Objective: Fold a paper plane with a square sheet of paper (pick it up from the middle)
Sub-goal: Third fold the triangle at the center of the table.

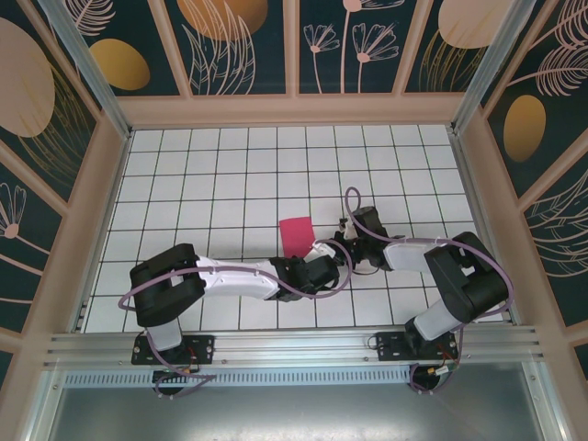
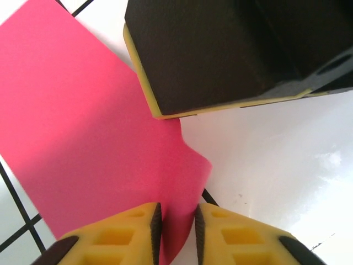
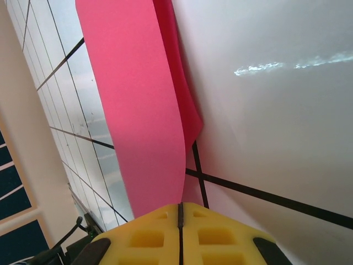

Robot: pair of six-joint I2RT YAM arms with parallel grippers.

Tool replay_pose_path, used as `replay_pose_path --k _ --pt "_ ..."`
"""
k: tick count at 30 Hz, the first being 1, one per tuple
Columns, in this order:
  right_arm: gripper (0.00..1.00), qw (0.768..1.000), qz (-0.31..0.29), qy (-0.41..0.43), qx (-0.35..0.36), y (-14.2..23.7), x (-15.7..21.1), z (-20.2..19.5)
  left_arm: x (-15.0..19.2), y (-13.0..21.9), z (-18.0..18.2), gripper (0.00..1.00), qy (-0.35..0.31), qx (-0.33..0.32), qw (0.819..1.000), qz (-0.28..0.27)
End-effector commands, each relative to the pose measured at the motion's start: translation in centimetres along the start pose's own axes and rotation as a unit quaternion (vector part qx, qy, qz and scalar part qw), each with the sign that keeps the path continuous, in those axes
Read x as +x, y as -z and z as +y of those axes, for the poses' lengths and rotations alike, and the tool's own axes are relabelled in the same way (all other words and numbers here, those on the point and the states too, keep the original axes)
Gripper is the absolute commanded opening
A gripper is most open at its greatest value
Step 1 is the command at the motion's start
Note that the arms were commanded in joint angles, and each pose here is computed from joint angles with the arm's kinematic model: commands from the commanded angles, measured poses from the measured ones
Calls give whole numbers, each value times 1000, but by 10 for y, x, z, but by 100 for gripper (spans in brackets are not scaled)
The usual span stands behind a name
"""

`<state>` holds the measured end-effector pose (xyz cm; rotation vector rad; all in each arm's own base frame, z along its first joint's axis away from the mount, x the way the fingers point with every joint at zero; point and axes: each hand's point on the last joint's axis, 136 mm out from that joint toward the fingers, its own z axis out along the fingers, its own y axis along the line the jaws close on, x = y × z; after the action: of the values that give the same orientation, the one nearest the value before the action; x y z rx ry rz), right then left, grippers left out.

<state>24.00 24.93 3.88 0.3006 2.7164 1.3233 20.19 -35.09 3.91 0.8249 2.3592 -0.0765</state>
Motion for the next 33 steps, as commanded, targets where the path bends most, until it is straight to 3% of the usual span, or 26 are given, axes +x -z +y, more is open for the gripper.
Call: replay_pose_path --k 1,6,11,16,20,25,33 --pt "10 1000 5 12 -9 -1 0 11 -17 11 3 17 19 2 999 -36" --pt "14 1000 -1 18 -12 0 -3 16 -21 14 1 0 25 11 999 -45" --pt "28 999 -25 34 0 12 -12 21 -24 23 6 0 57 23 996 -68" --pt "38 997 -57 48 13 29 -22 25 -28 30 11 0 134 101 982 -89" --pt "39 996 -61 57 20 35 -24 27 -33 38 16 0 187 175 961 -110" --pt "37 996 -62 64 24 37 -24 27 -35 41 20 0 207 221 946 -114" --pt "24 995 -61 68 28 33 -26 25 -33 36 26 0 253 305 913 -101"
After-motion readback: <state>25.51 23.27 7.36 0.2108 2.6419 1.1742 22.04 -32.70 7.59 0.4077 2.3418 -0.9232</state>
